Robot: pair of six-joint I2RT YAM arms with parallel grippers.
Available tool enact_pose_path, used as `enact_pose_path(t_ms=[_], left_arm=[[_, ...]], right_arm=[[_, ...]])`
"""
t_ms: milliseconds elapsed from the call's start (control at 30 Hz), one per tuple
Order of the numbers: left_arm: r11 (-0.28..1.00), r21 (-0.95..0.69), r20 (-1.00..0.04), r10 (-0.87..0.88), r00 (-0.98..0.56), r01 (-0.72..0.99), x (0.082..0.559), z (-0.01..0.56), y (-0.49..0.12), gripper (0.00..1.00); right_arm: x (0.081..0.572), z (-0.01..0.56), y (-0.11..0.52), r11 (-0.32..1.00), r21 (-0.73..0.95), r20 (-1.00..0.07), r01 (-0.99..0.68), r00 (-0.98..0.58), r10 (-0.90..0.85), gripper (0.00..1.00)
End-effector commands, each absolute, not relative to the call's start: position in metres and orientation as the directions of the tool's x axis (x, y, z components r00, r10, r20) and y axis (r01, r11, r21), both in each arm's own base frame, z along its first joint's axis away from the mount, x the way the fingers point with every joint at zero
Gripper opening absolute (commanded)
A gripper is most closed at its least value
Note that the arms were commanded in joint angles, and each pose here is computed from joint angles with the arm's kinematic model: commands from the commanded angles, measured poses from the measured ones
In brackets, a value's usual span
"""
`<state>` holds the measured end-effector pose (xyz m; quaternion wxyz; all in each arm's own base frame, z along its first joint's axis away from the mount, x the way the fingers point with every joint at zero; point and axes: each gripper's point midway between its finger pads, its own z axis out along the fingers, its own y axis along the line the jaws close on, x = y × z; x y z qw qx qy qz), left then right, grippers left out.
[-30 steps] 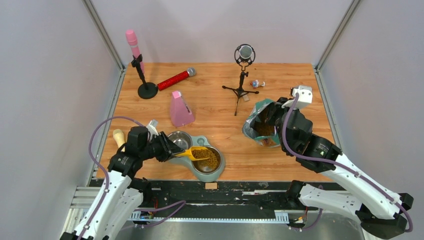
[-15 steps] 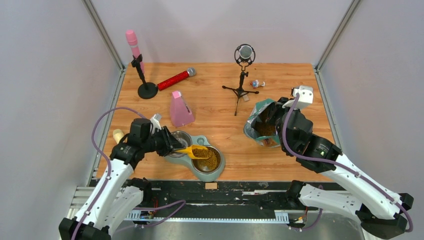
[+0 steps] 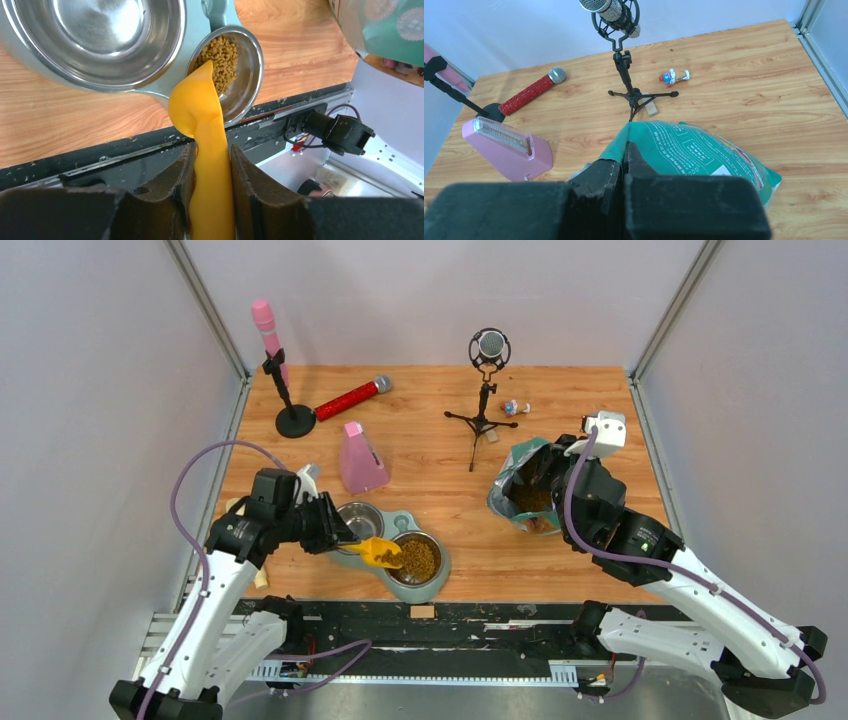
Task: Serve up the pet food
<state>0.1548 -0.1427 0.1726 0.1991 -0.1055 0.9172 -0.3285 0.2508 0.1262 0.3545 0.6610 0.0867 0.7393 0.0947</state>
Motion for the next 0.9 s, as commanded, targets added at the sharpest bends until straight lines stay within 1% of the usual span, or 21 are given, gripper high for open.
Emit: enact_pose_path(t_ms=[0, 200, 367, 600, 700, 733, 767, 800, 833, 867], left_arm=[[0.779, -0.626, -0.318, -0.276, -0.907, -0.018, 0.147, 0.187, -0.139, 0.00], [0.806, -0.592, -0.339, -0.259, -0.904, -0.008, 0.144, 0.198, -0.132, 0.00], [0.839, -0.544, -0.379, -0.245, -0.892, 0.001, 0.147, 0.209, -0.122, 0.00], [0.824, -0.566, -0.404, -0.252, -0.879, 0.024, 0.153, 0.225, -0.127, 0.00], [0.768, -0.637, -0.441, -0.294, -0.848, 0.065, 0.164, 0.249, -0.140, 0.00], [0.732, -0.671, -0.474, -0.301, -0.828, 0.119, 0.169, 0.266, -0.148, 0.00], [0.704, -0.699, -0.474, -0.326, -0.818, 0.125, 0.172, 0.276, -0.152, 0.00], [0.673, -0.719, -0.513, -0.342, -0.787, 0.176, 0.178, 0.296, -0.157, 0.00], [0.639, -0.745, -0.508, -0.357, -0.784, 0.192, 0.177, 0.307, -0.162, 0.00], [0.613, -0.752, -0.544, -0.371, -0.752, 0.242, 0.180, 0.327, -0.165, 0.00]], right_arm=[[0.248, 0.414, 0.115, 0.895, 0.446, -0.894, -0.009, 0.048, 0.446, 0.00], [0.249, 0.413, 0.116, 0.899, 0.438, -0.898, -0.010, 0.045, 0.438, 0.00], [0.249, 0.413, 0.118, 0.908, 0.419, -0.907, -0.021, 0.039, 0.420, 0.00], [0.251, 0.409, 0.122, 0.920, 0.390, -0.920, -0.029, 0.029, 0.391, 0.00], [0.252, 0.407, 0.125, 0.931, 0.363, -0.931, -0.033, 0.022, 0.364, 0.00], [0.253, 0.406, 0.127, 0.935, 0.352, -0.936, -0.036, 0.016, 0.353, 0.00], [0.254, 0.405, 0.129, 0.939, 0.341, -0.940, -0.040, 0.008, 0.342, 0.00], [0.254, 0.404, 0.131, 0.944, 0.327, -0.945, -0.047, -0.001, 0.327, 0.00], [0.255, 0.403, 0.135, 0.950, 0.305, -0.952, -0.060, -0.013, 0.305, 0.00], [0.255, 0.402, 0.135, 0.955, 0.290, -0.957, -0.058, -0.023, 0.289, 0.00]])
